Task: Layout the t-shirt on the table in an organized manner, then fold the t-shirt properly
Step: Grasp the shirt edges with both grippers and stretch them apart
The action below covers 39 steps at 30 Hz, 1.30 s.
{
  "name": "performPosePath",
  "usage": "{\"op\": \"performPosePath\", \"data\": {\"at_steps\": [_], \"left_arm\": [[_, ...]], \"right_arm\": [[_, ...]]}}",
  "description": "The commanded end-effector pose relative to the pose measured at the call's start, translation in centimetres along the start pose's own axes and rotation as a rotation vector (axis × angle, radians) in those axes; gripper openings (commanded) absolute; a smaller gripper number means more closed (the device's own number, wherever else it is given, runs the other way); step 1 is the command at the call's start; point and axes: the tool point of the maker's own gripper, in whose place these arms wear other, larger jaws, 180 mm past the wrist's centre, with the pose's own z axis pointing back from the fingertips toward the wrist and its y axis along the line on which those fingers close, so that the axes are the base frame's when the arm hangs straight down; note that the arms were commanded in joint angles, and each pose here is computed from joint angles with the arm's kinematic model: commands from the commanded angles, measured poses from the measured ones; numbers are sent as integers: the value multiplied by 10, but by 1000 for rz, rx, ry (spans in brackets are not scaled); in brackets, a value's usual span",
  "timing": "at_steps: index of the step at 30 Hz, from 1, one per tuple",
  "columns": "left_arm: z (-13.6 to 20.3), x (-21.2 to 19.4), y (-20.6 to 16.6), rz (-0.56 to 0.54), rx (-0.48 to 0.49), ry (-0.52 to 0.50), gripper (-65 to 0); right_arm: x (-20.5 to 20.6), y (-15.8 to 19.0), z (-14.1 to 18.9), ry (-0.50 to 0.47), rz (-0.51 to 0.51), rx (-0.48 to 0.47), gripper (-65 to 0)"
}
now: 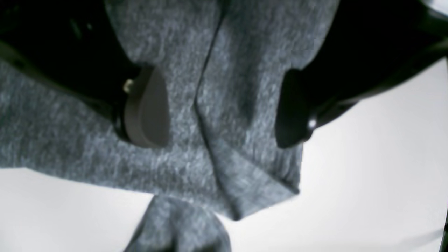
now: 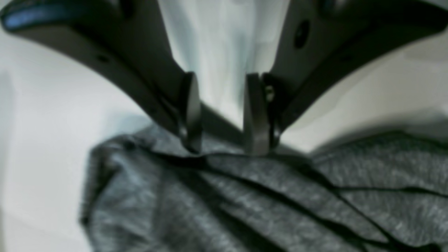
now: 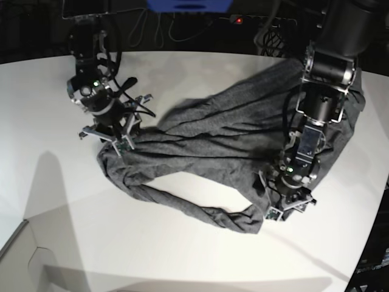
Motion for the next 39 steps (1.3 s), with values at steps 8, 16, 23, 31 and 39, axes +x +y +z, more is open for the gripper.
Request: {"op": "performPosePath", "data": {"at_steps": [8,16,23,31,39], "left_arm": [[-6,-3,22,3,33,27,-189],[-2,-7,53,-9,82,38,-188],[0,-6,61,-8,95,35,-187],[4,23,92,-5,144,-12,-187],[36,71,156,144,277,-180,-187]], "right_arm": [[1,-34,-22,26,-14,-38,-440],[-52,-117,-30,166,-128,-158,-440],[-59,-182,-32,209,-170,-232,-440],[-1,-255,-11,72,-205,-455,-422],[34,-255,21,-48,-136,-525,-383]]}}
